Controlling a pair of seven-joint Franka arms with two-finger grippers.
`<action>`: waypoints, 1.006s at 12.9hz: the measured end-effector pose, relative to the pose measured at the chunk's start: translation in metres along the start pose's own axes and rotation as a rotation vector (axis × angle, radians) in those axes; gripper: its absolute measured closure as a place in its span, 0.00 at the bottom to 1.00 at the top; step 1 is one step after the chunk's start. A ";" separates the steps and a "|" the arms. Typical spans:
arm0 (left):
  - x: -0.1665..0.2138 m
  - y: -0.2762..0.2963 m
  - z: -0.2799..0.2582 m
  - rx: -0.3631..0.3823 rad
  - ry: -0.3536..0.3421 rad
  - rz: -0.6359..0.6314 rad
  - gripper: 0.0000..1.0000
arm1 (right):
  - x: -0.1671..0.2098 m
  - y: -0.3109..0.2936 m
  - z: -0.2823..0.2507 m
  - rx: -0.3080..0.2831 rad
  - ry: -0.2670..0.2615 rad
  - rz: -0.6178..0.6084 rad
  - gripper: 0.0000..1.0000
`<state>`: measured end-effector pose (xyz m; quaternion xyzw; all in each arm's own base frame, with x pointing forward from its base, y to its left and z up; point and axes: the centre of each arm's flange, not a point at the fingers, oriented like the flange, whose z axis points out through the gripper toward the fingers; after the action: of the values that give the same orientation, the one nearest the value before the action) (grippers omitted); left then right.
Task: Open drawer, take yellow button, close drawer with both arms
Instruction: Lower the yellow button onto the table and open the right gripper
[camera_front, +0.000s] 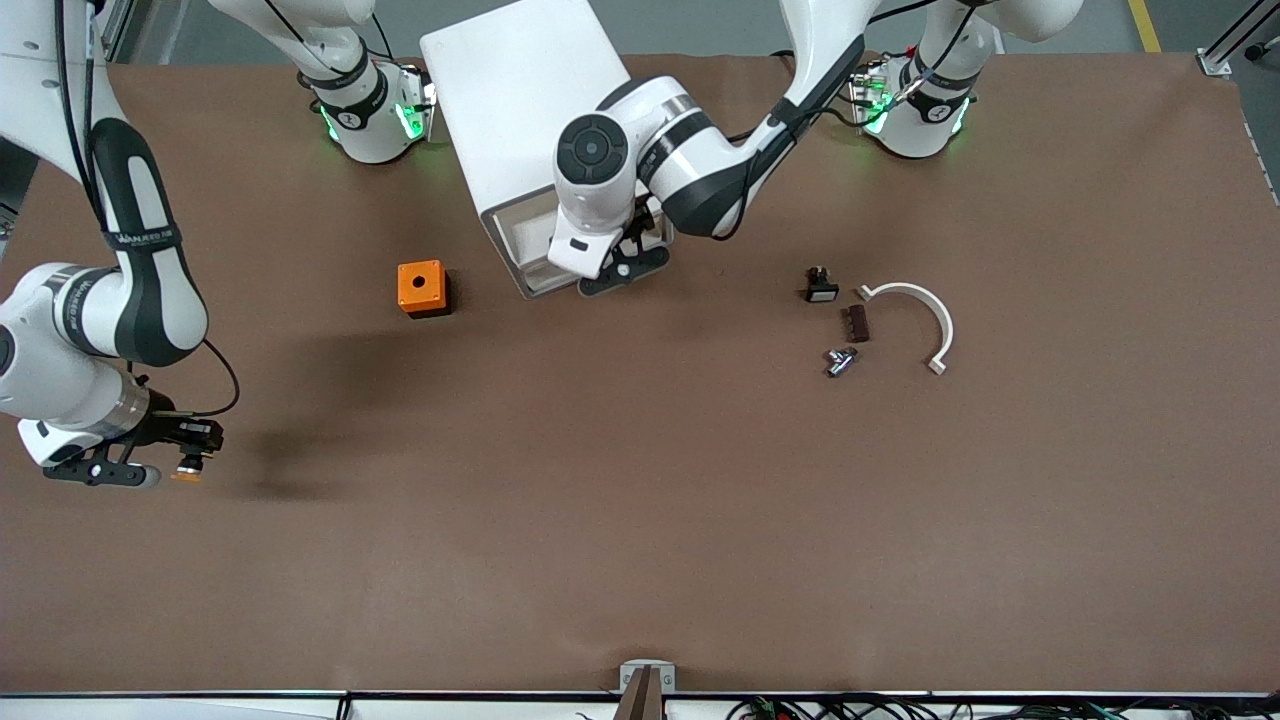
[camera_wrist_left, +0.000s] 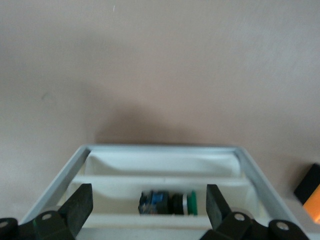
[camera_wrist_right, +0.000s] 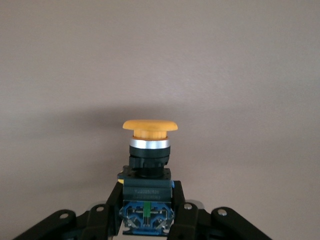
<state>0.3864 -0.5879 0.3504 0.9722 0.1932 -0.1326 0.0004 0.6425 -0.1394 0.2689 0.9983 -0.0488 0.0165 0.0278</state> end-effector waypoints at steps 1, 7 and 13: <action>-0.010 -0.001 0.005 0.010 -0.009 0.000 0.00 | 0.000 0.006 0.013 -0.001 0.001 0.002 0.59; -0.033 -0.001 0.014 0.026 -0.029 -0.008 0.00 | -0.003 0.024 0.067 -0.006 -0.008 0.021 0.59; 0.009 -0.011 -0.001 0.012 0.003 -0.093 0.00 | 0.000 0.027 0.074 -0.004 -0.002 -0.021 0.32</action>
<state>0.3910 -0.5744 0.3495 0.9622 0.2376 -0.1324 -0.0118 0.6423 -0.1701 0.1966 0.9987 -0.0382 0.0151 0.0299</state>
